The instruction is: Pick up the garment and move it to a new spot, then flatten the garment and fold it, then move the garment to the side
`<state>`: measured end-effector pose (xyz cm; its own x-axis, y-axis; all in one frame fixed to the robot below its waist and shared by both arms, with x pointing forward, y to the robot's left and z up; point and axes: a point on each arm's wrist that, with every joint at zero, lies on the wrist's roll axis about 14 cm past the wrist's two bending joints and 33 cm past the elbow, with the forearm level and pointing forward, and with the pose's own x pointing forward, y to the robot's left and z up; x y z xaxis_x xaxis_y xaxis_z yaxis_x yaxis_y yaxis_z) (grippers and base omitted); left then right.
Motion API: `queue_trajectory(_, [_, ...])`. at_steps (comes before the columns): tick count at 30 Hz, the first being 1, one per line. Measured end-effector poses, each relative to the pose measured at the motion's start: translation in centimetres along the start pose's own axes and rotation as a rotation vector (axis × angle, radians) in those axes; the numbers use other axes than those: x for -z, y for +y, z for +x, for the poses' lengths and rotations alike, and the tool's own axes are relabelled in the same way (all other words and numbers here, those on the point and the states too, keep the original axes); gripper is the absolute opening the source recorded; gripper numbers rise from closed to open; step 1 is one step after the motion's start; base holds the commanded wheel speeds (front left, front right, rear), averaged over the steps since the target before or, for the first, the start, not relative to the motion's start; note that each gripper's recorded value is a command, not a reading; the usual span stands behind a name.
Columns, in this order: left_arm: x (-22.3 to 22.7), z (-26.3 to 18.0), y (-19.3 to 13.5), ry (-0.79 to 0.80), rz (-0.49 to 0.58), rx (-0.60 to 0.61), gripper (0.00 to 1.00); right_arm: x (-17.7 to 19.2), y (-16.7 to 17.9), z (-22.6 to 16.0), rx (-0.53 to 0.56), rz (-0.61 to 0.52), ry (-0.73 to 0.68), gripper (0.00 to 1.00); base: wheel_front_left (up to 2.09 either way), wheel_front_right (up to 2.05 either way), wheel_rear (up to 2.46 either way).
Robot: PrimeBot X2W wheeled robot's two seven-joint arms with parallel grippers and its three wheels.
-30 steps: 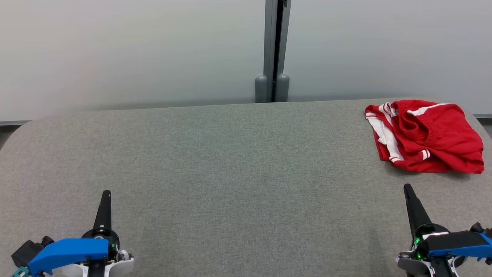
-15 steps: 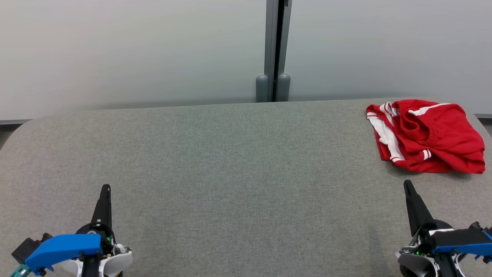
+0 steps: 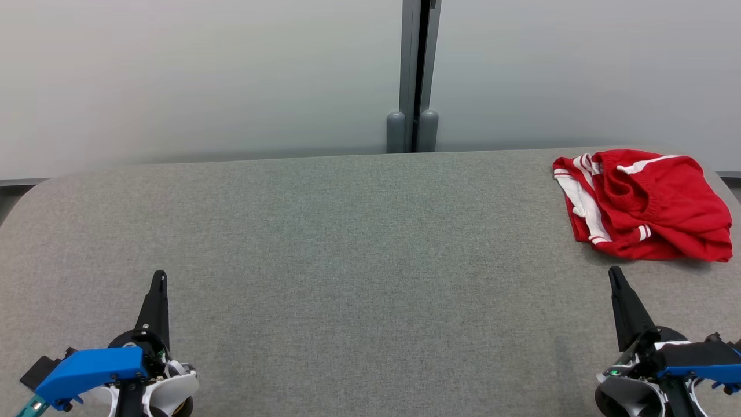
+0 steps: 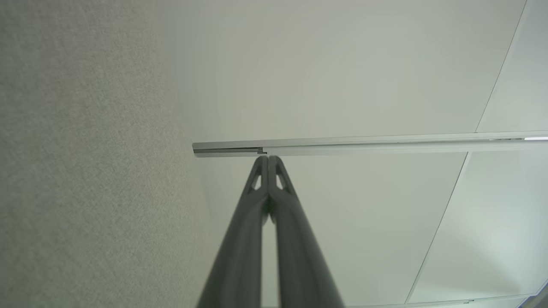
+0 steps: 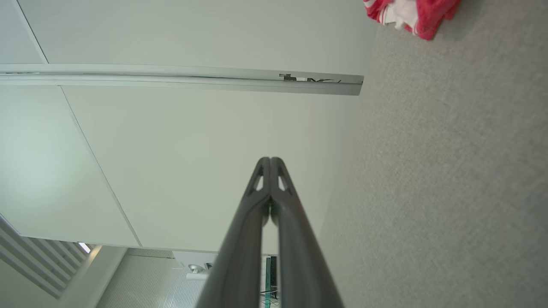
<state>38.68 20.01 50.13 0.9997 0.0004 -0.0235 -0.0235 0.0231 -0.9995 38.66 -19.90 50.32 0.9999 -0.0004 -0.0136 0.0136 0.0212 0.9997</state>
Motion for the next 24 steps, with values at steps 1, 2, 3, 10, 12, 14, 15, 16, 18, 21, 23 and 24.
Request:
queue_trajectory(1, [0.0, 0.0, -0.02, 0.0, -0.006, 0.002, 0.0, 0.0, 0.01, 0.01, -0.001, 0.006, 0.0, 0.0, 0.0, 0.0, 0.0])
queue_trajectory(2, [-0.01, 0.01, -0.05, 0.001, -0.012, 0.003, 0.0, 0.01, 0.03, 0.02, -0.002, 0.013, 0.001, 0.0, 0.0, 0.0, 0.0])
queue_trajectory(3, [-0.02, 0.03, -0.09, 0.0, -0.019, 0.004, 0.0, 0.02, 0.04, 0.04, -0.002, 0.019, 0.002, 0.0, 0.0, 0.0, 0.0])
queue_trajectory(10, [-0.03, 0.07, -0.2, 0.0, -0.026, 0.008, 0.0, 0.0, 0.06, 0.04, -0.003, 0.027, 0.002, 0.0, 0.0, 0.0, 0.0])
queue_trajectory(12, [-0.03, 0.07, -0.2, 0.0, -0.026, 0.008, 0.0, 0.0, 0.06, 0.04, -0.003, 0.027, 0.002, 0.0, 0.0, 0.0, 0.0])
queue_trajectory(14, [-0.02, 0.07, -0.2, 0.0, -0.026, 0.008, 0.0, 0.0, 0.06, 0.04, -0.003, 0.027, 0.002, 0.0, 0.0, 0.0, 0.0])
queue_trajectory(15, [-0.03, 0.07, -0.2, 0.0, -0.026, 0.008, 0.0, 0.0, 0.06, 0.04, -0.003, 0.027, 0.002, 0.0, 0.0, 0.0, 0.0])
queue_trajectory(16, [-0.03, 0.07, -0.2, 0.0, -0.026, 0.008, 0.0, 0.0, 0.06, 0.04, -0.003, 0.027, 0.002, 0.0, 0.0, 0.0, 0.0])
queue_trajectory(18, [-0.03, 0.07, -0.2, 0.0, -0.026, 0.008, 0.0, 0.0, 0.06, 0.04, -0.003, 0.027, 0.002, 0.0, 0.0, 0.0, 0.0])
queue_trajectory(21, [-0.03, 0.07, -0.2, 0.0, -0.026, 0.008, 0.0, 0.0, 0.05, 0.04, -0.003, 0.027, 0.002, 0.0, 0.0, 0.0, 0.0])
queue_trajectory(23, [-0.03, 0.07, -0.21, 0.0, -0.026, 0.008, 0.0, 0.0, 0.06, 0.04, -0.003, 0.027, 0.002, 0.0, 0.0, 0.0, 0.0])
queue_trajectory(24, [-0.03, 0.07, -0.21, 0.0, -0.026, 0.008, 0.0, 0.0, 0.06, 0.04, -0.003, 0.027, 0.002, 0.0, 0.0, 0.0, 0.0])
